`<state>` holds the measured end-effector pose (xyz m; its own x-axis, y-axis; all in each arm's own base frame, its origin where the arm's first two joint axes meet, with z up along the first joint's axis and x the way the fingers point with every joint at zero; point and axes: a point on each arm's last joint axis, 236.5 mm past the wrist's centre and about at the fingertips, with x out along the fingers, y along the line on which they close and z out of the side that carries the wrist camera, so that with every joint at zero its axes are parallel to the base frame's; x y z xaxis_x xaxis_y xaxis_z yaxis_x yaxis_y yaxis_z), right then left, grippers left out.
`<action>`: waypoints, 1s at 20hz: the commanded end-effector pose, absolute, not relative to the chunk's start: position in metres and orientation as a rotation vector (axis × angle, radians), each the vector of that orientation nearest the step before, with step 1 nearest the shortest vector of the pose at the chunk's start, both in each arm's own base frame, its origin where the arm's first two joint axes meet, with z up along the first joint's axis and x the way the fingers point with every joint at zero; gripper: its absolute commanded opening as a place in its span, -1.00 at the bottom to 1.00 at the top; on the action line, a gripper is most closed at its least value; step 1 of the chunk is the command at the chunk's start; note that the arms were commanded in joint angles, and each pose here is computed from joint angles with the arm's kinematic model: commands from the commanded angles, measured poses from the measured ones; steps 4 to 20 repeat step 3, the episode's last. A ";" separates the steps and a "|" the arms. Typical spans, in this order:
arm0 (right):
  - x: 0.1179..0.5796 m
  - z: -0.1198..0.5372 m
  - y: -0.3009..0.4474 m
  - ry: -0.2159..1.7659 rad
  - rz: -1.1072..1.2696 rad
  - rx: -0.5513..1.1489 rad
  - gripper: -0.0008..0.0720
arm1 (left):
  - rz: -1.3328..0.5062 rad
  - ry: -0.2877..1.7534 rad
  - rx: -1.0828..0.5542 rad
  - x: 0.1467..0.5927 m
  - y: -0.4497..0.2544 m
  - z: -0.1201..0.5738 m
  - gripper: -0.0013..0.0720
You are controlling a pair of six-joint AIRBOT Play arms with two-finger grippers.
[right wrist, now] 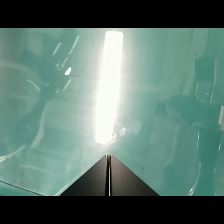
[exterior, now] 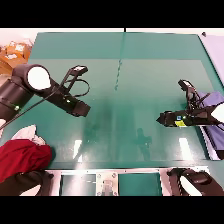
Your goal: Fold the shirts.
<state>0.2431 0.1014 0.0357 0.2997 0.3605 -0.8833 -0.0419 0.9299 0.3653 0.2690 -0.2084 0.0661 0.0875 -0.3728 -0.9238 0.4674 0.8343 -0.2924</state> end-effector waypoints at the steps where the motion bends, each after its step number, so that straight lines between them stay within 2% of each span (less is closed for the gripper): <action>1: 0.241 0.034 0.104 1.245 0.280 0.292 -0.94 | -0.609 1.347 0.094 0.269 -0.206 0.063 -0.89; 20: 0.241 0.034 0.104 1.245 0.280 0.293 -0.94 | -0.609 1.346 0.094 0.269 -0.206 0.063 -0.89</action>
